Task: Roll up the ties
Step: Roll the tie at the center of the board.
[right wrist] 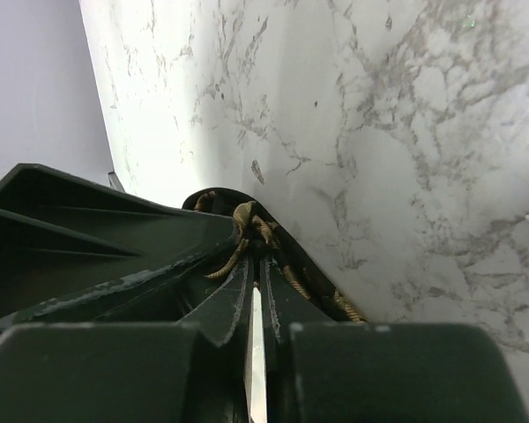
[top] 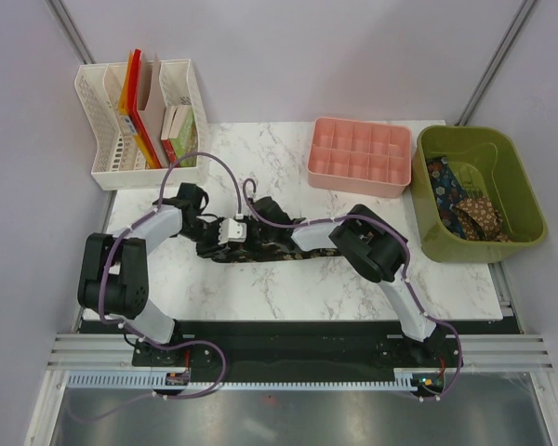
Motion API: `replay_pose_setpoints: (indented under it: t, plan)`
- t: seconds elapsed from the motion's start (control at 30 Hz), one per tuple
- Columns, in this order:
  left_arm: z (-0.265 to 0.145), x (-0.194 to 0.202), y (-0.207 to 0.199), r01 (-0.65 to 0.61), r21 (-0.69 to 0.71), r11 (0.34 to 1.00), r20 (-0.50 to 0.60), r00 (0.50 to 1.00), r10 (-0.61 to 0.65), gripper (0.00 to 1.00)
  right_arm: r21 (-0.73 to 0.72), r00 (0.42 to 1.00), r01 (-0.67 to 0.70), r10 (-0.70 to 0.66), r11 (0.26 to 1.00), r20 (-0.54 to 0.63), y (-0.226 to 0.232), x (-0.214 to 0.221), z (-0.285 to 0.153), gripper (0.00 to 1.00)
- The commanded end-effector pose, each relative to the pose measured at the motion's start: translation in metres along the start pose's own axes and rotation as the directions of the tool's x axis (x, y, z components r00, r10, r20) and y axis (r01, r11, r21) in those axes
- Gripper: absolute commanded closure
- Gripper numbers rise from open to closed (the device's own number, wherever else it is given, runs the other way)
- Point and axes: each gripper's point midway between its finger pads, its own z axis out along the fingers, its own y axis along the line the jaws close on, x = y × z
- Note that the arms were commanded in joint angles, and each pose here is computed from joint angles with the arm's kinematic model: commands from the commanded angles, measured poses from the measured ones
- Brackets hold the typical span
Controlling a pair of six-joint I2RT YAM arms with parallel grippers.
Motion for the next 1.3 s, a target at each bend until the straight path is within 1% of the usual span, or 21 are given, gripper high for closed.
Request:
replay_pose_setpoints:
  t: [0.0, 0.13, 0.2, 0.23, 0.33, 0.47, 0.57, 0.6, 0.63, 0.77, 0.87, 1.0, 1.27]
  plan:
    - [0.015, 0.012, -0.015, 0.067, 0.057, 0.996, -0.07, 0.996, -0.063, 0.57, -0.044, 1.0, -0.001, 0.002, 0.999, 0.02, 0.007, -0.006, -0.001, 0.89]
    - [0.021, 0.029, -0.019, 0.111, 0.074, 0.991, -0.146, 0.984, -0.099, 0.63, -0.063, 1.0, -0.009, 0.009, 0.998, 0.0, 0.013, -0.008, -0.008, 0.8]
    - [0.021, 0.035, -0.021, 0.107, 0.078, 0.991, -0.172, 0.981, -0.092, 0.66, -0.071, 1.0, -0.008, 0.008, 0.997, -0.001, 0.017, -0.011, -0.013, 0.78]
    - [0.021, 0.036, -0.021, 0.109, 0.08, 0.991, -0.178, 0.98, -0.094, 0.67, -0.075, 1.0, -0.012, 0.011, 0.997, -0.013, 0.019, -0.01, -0.016, 0.77]
    - [0.023, 0.04, -0.024, 0.118, 0.088, 0.989, -0.189, 0.977, -0.1, 0.7, -0.087, 1.0, -0.011, 0.011, 0.996, -0.002, 0.026, -0.017, -0.027, 0.76]
    - [0.024, 0.041, -0.025, 0.123, 0.095, 0.988, -0.194, 0.976, -0.103, 0.71, -0.095, 1.0, -0.006, 0.006, 0.995, 0.002, 0.028, -0.021, -0.042, 0.74]
    - [0.024, 0.04, -0.024, 0.123, 0.096, 0.988, -0.19, 0.976, -0.104, 0.7, -0.127, 1.0, -0.002, 0.004, 0.992, 0.019, 0.035, -0.023, -0.05, 0.72]
    - [0.024, 0.039, -0.024, 0.122, 0.095, 0.988, -0.186, 0.977, -0.103, 0.7, -0.135, 1.0, -0.006, 0.009, 0.991, 0.024, 0.037, -0.024, -0.05, 0.69]
    - [0.023, 0.038, -0.023, 0.119, 0.091, 0.989, -0.183, 0.978, -0.101, 0.69, -0.158, 0.999, -0.017, 0.022, 0.987, 0.032, 0.041, -0.026, -0.05, 0.64]
    - [0.023, 0.035, -0.024, 0.115, 0.094, 0.989, -0.166, 0.981, -0.099, 0.69, -0.166, 0.999, -0.04, 0.046, 0.985, 0.028, 0.039, -0.021, -0.041, 0.59]
    - [0.023, 0.034, -0.024, 0.116, 0.093, 0.989, -0.165, 0.981, -0.1, 0.68, -0.168, 0.998, -0.045, 0.05, 0.985, 0.03, 0.04, -0.018, -0.034, 0.58]
    - [0.022, 0.034, -0.023, 0.121, 0.09, 0.989, -0.168, 0.98, -0.105, 0.68, -0.134, 0.996, -0.083, 0.085, 0.988, 0.014, 0.027, -0.007, -0.024, 0.59]
    - [0.021, 0.034, -0.021, 0.111, 0.085, 0.99, -0.17, 0.981, -0.096, 0.67, -0.097, 0.996, -0.086, 0.088, 0.991, 0.012, 0.014, -0.003, -0.02, 0.62]
